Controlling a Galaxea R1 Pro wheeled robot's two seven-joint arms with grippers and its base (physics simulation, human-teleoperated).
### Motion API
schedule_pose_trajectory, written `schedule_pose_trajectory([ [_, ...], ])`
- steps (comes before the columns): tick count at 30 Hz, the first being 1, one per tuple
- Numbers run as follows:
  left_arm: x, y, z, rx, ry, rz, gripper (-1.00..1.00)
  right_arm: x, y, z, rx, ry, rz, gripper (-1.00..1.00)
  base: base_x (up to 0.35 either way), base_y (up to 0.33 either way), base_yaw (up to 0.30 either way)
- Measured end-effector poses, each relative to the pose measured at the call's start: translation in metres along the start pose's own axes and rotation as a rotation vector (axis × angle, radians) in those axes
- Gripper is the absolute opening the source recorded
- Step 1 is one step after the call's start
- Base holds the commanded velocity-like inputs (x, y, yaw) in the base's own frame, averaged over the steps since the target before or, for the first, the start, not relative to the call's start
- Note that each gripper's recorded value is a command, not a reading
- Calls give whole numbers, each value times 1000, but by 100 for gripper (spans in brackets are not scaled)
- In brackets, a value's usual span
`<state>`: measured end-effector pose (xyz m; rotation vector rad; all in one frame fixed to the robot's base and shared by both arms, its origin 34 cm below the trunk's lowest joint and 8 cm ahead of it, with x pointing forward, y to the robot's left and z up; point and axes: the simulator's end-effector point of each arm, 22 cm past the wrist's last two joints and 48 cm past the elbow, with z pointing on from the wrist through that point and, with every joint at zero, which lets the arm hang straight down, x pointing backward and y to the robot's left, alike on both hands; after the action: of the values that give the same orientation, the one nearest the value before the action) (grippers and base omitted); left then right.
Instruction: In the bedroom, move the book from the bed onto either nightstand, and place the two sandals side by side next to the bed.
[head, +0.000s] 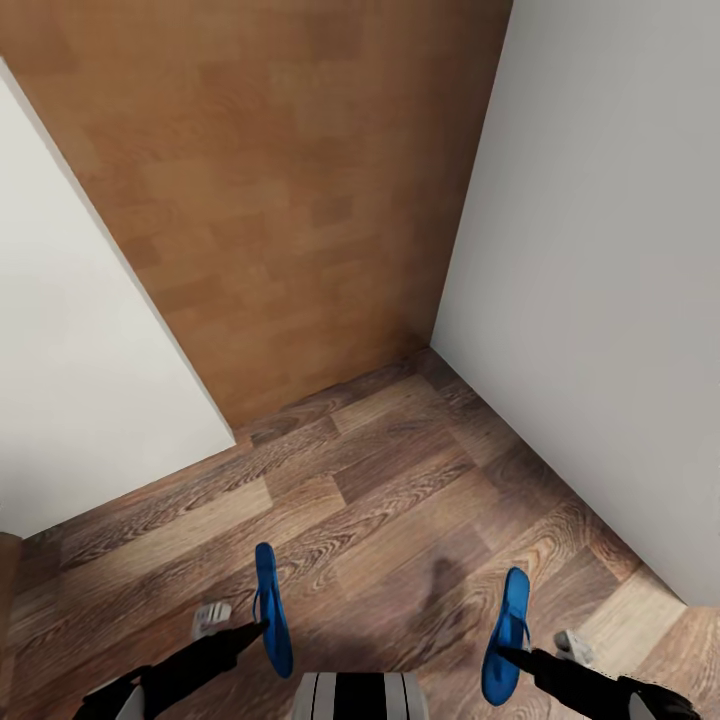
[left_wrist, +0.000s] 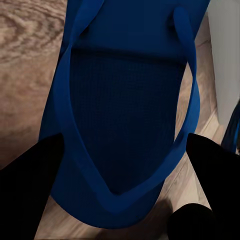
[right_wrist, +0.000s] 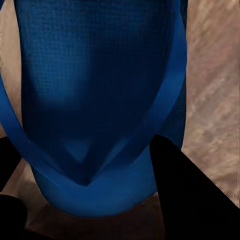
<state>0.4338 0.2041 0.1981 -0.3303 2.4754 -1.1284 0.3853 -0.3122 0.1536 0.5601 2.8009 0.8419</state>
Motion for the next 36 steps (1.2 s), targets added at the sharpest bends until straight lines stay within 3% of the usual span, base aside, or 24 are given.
schedule_pose_trajectory([
  [3,-3,-3,-1,2,-9,8,-100,7,-1,-2,-7,-3,16,-100,0,0,0],
  [10,-6,-8,-5,6,-22,20,-100,-17,10,-5,-21,-114,-82,-100,0,0,0],
  [14,-9,-12,-6,9,-29,26,-100,-25,15,-9,-29,-140,-102,-100,0,0,0],
  [23,-19,-22,-11,23,-51,44,-100,-37,26,-16,-40,-171,-122,-100,0,0,0],
  [26,-3,-15,-14,4,-28,10,-100,-40,29,-19,-42,-181,-128,-100,0,0,0],
  [36,-12,-24,-19,15,-48,26,-100,-42,33,-27,-44,-195,-126,-100,0,0,0],
])
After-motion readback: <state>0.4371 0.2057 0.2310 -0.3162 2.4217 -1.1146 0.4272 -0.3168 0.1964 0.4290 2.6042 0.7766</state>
